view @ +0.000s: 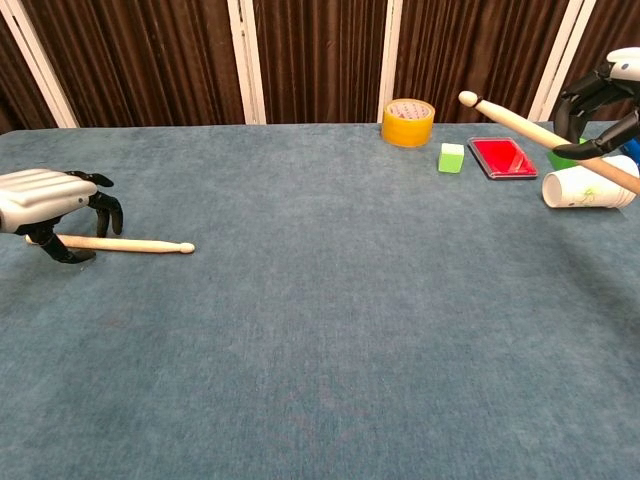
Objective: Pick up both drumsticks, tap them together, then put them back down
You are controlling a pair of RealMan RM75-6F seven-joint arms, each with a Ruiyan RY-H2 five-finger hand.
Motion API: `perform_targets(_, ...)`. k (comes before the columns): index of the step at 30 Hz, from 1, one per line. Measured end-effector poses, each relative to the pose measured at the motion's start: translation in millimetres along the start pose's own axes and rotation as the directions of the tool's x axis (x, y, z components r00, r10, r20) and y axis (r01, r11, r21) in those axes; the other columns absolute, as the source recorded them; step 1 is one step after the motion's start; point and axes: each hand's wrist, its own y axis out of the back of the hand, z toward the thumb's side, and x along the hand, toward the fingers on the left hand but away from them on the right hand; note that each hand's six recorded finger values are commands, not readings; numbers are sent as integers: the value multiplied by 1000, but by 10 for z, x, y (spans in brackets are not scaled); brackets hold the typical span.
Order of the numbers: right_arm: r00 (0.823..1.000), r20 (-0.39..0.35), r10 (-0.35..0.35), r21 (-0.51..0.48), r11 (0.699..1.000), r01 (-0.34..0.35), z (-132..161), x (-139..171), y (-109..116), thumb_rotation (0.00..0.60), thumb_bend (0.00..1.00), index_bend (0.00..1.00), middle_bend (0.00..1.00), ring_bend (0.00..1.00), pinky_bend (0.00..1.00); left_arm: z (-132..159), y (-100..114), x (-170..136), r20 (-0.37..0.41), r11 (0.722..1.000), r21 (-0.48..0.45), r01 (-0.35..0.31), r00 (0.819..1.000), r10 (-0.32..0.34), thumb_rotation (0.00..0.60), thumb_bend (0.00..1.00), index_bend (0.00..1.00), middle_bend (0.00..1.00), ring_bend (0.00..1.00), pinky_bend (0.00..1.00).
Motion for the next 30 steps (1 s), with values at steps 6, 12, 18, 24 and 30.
perform_targets(6, 1000, 2, 0, 29, 1000, 0, -23, -5, -20, 600, 411, 705, 612, 422, 71, 10, 102, -83, 1, 997, -83, 4, 1000, -4, 600, 466, 223, 267, 0, 0)
perform_targets(12, 1000, 12, 9, 143, 990, -11, -77, -14, -159, 600, 412, 705, 612, 422, 71, -95, 451, -220, -12, 986, -162, -40, 999, 39, 600, 458, 156, 113, 0, 0)
perform_targets(18, 999, -1, 36, 286, 958, -34, -98, -15, -418, 600, 414, 705, 612, 422, 71, -275, 906, -402, -47, 973, -206, -103, 994, 96, 600, 458, 153, 112, 0, 0)
perform_targets(24, 996, -40, 79, 393, 918, -57, -29, 1, -770, 600, 414, 705, 612, 422, 71, -409, 1215, -555, -89, 938, -307, -164, 986, 143, 600, 458, 127, 108, 0, 0)
perform_targets(30, 993, -59, 103, 364, 928, -74, 116, -25, -1063, 600, 413, 705, 612, 422, 71, -481, 1332, -650, -103, 880, -447, -164, 986, 131, 600, 458, 123, 107, 0, 0)
